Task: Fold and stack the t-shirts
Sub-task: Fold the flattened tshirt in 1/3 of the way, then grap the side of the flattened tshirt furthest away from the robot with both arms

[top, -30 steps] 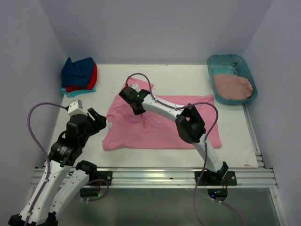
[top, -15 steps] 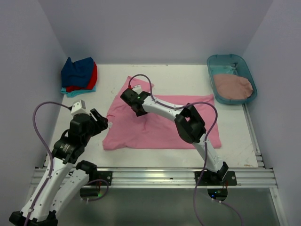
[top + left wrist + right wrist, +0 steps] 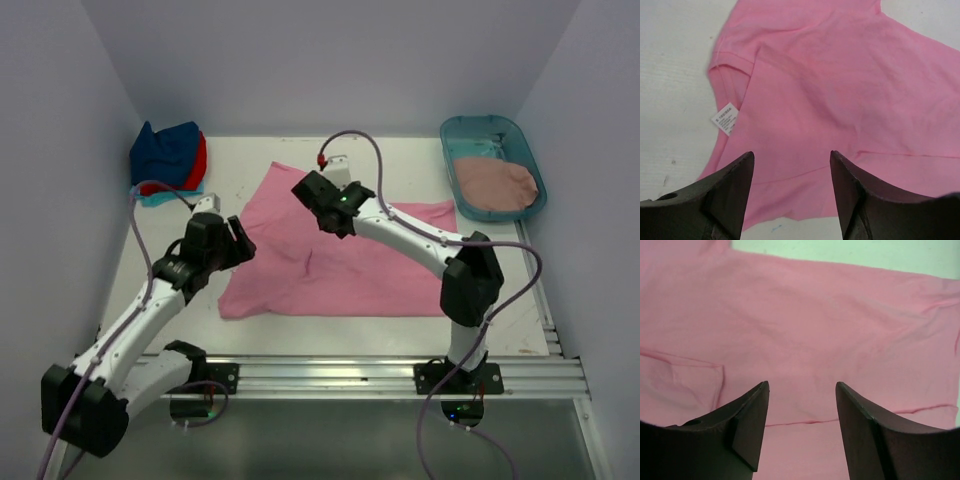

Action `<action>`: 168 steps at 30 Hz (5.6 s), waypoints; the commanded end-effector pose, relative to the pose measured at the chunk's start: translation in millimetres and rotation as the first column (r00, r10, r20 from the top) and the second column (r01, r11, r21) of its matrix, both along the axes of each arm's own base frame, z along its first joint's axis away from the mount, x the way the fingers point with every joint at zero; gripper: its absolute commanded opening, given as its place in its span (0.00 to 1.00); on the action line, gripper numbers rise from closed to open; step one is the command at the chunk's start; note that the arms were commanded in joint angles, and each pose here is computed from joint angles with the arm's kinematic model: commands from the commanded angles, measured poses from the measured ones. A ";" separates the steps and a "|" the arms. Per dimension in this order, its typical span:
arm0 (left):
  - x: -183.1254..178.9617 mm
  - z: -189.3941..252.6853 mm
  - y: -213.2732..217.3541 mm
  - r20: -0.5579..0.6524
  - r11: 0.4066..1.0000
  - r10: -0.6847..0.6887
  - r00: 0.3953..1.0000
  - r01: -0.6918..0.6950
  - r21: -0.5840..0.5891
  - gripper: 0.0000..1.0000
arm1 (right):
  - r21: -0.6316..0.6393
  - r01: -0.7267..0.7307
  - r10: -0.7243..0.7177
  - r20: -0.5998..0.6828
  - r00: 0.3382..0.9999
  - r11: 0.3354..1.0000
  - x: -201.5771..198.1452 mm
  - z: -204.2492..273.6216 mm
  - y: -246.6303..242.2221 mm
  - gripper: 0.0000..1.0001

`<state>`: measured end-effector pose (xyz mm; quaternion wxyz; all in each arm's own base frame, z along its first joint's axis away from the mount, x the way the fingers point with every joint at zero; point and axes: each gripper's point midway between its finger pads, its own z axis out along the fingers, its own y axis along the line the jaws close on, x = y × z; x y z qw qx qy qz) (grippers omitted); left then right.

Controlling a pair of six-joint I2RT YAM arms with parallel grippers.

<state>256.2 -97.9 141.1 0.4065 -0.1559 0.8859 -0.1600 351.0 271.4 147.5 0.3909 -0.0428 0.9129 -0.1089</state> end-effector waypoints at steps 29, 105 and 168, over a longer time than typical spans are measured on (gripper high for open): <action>392.6 -52.0 -50.9 0.074 0.957 -0.051 0.996 0.027 0.287 0.72 | 0.208 -0.051 0.050 0.009 0.999 0.977 -88.9 34.1 -114.1 0.71; 331.0 -61.2 96.0 -0.051 0.966 0.155 0.987 -0.141 0.219 0.00 | 0.072 0.466 -0.461 -0.073 0.884 0.882 153.5 -49.5 -218.9 0.81; 336.9 -14.4 81.2 0.021 0.986 0.095 0.995 -0.097 0.137 0.00 | 0.101 0.516 -0.521 0.029 0.853 0.851 209.8 -36.9 -276.8 0.00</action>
